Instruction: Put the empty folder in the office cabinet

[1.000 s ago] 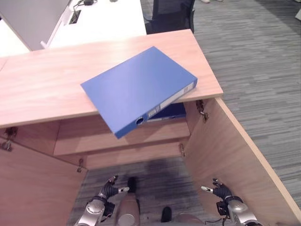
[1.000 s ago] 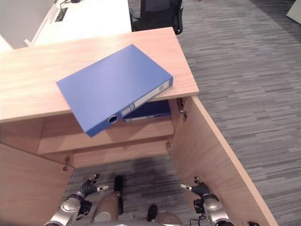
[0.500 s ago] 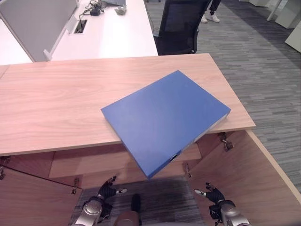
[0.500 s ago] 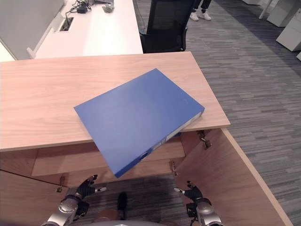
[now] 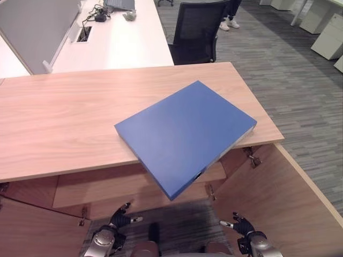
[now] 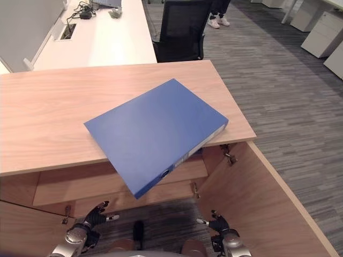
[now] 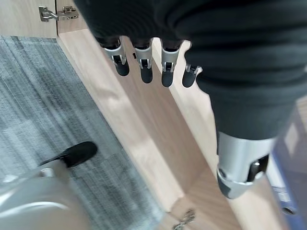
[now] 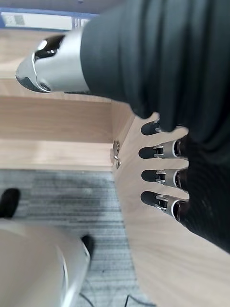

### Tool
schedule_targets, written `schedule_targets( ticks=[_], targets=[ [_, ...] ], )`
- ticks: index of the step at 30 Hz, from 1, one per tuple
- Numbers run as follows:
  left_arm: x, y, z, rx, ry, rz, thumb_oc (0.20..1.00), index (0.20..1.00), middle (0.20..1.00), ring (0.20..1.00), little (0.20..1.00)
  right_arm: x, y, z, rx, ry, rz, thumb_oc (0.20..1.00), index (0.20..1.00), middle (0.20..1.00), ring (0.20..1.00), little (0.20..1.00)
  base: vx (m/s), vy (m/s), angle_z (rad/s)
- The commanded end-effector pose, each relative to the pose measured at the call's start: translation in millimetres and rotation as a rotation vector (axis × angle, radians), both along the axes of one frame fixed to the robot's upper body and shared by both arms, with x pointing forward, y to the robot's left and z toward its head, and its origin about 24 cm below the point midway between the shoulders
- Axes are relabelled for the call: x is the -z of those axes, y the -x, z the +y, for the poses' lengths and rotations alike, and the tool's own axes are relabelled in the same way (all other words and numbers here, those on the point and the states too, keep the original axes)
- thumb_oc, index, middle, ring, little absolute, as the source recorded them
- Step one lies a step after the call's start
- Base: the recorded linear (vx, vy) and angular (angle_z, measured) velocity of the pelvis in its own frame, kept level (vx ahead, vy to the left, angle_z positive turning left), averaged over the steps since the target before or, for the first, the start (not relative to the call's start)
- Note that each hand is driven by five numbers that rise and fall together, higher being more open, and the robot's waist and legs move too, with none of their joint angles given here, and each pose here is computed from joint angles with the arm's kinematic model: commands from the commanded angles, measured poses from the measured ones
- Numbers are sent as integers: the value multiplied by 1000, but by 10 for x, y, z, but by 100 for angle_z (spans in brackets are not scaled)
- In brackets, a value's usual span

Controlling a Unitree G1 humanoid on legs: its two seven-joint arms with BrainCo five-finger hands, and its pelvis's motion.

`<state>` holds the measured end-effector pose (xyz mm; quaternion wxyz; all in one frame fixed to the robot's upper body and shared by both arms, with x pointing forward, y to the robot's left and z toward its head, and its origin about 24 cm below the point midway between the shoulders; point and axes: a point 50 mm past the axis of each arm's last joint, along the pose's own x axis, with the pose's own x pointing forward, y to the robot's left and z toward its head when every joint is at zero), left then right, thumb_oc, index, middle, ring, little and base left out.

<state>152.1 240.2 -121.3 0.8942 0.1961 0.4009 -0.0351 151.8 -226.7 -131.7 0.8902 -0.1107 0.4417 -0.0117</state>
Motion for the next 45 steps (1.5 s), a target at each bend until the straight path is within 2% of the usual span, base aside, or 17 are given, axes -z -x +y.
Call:
schedule_targets(
  ticks=[1,8,18,27,33,45],
  targets=[
    [-159,-217,12,14,2,-121,1000,1000,1000,1000,1000,-91,-111,-29,-13,0,-69,1000,1000,1000,1000,1000,46,-140,27],
    [-72,-136,-98,25,32,-74,1000,1000,1000,1000,1000,-42,45,-181,28,32,-14,1000,1000,1000,1000,1000,13,-67,12],
    [-35,-115,-184,55,44,-55,1000,1000,1000,1000,1000,8,151,-183,54,20,15,1000,1000,1000,1000,1000,3,-10,3],
    [-51,-154,-181,61,35,-63,1000,1000,1000,1000,1000,-16,93,-139,54,0,-12,1000,1000,1000,1000,1000,-33,-50,2],
    [-138,-319,-205,41,64,-121,1000,1000,1000,1000,1000,-106,-41,-272,70,36,-53,1000,1000,1000,1000,1000,-186,-61,39],
    [-84,-215,-284,60,91,-94,1000,1000,1000,1000,1000,-61,91,-377,151,31,-14,1000,1000,1000,1000,1000,-80,121,15]
  ],
)
